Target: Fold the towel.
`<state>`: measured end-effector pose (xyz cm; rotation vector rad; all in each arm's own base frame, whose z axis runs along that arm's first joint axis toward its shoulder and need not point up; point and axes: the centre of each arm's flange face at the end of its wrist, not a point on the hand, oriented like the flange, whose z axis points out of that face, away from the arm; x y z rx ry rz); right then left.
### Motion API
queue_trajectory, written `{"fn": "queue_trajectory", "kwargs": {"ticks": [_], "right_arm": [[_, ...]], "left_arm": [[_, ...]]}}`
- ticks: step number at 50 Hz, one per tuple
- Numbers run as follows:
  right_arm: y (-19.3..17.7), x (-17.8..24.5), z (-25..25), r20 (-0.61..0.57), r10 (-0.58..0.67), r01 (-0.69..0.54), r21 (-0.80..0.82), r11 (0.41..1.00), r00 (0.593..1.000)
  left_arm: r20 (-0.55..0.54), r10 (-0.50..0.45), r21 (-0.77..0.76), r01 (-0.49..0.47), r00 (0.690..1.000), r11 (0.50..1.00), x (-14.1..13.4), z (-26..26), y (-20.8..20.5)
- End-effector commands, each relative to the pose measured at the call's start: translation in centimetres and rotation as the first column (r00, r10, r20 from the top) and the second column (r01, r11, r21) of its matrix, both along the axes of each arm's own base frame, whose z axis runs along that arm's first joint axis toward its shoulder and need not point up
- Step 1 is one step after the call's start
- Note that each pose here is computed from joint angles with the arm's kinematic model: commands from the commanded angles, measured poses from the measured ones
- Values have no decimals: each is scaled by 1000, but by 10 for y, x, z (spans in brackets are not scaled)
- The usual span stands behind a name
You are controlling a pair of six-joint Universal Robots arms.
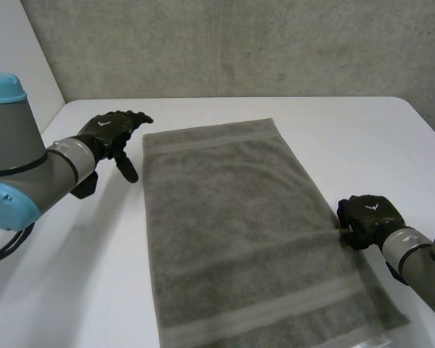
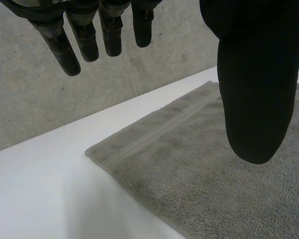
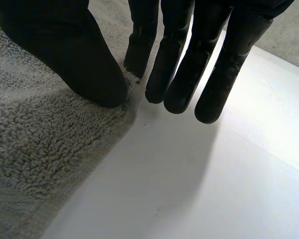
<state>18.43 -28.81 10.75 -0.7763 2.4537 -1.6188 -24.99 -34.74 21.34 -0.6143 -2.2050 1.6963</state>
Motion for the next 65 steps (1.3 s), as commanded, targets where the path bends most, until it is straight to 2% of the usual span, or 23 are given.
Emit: {"fn": "queue_trajectory", "kwargs": {"ticks": [1, 9, 14, 16, 17, 19, 20, 21, 22, 24, 30, 32, 36, 44, 46, 48, 52, 54, 56, 59, 63, 64, 65], "right_arm": [[-1, 0, 9, 9, 1, -1, -28, 1000, 1000], [-4, 9, 38, 29, 24, -20, -111, 994, 999], [9, 38, 70, 37, 125, -115, -200, 973, 992], [29, 59, 95, 46, 229, -212, -242, 947, 972], [29, 59, 96, 46, 230, -213, -242, 947, 972], [56, 79, 114, 56, 375, -351, -245, 904, 925], [56, 80, 114, 56, 376, -352, -245, 903, 925], [69, 87, 123, 65, 436, -409, -247, 879, 898], [69, 87, 123, 65, 436, -409, -247, 878, 897], [88, 91, 145, 76, 503, -468, -267, 842, 861], [93, 89, 161, 73, 505, -465, -299, 833, 860], [94, 90, 166, 79, 508, -463, -310, 830, 858], [97, 90, 170, 79, 515, -468, -319, 824, 854], [120, 89, 185, 81, 549, -494, -344, 798, 832], [124, 88, 188, 81, 552, -495, -352, 795, 830], [126, 88, 188, 81, 555, -497, -354, 793, 828], [131, 88, 188, 80, 563, -504, -356, 787, 823], [133, 87, 190, 79, 565, -504, -363, 784, 821], [133, 86, 191, 78, 563, -501, -370, 783, 823], [129, 84, 191, 77, 546, -485, -370, 792, 834], [128, 84, 190, 78, 549, -488, -368, 792, 832], [125, 85, 190, 78, 545, -484, -367, 794, 835], [121, 84, 190, 77, 534, -473, -370, 800, 842]], "left_arm": [[0, 0, -3, 0, 1000, 1000, 0, 1, 0], [-1, 0, -9, 0, 1000, 1000, 0, 4, 1], [-3, -1, -14, 1, 1000, 1000, -1, 6, 2], [-5, -6, -17, 6, 1000, 1000, -2, 7, 3], [-5, -6, -17, 6, 1000, 1000, -2, 7, 3], [-6, -9, -18, 9, 1000, 1000, -3, 7, 3], [-9, -18, -23, 17, 1000, 1000, -5, 9, 4], [-13, -35, -25, 35, 999, 999, -11, 10, 8], [-13, -35, -25, 35, 999, 999, -11, 10, 8], [-11, -78, -16, 78, 997, 997, -25, 6, 19], [1, -147, 12, 147, 989, 989, -48, -5, 40], [16, -174, 53, 173, 985, 983, -58, -23, 48], [20, -183, 65, 181, 983, 981, -62, -37, 47], [-16, -226, -65, 224, 974, 972, -83, -25, 43], [-26, -252, -104, 248, 967, 963, -93, -21, 44], [-44, -301, -169, 289, 953, 942, -115, -16, 46], [-49, -330, -185, 316, 943, 930, -129, -23, 42], [-48, -353, -175, 340, 934, 924, -136, -30, 41], [-41, -422, -106, 416, 906, 903, -148, -51, 49], [-17, -456, -52, 455, 890, 889, -151, -63, 54], [33, -416, -120, 417, 909, 901, -151, -51, 44], [58, -342, -168, 347, 938, 923, -144, -42, 31], [58, -341, -169, 346, 938, 923, -144, -42, 31]]}}
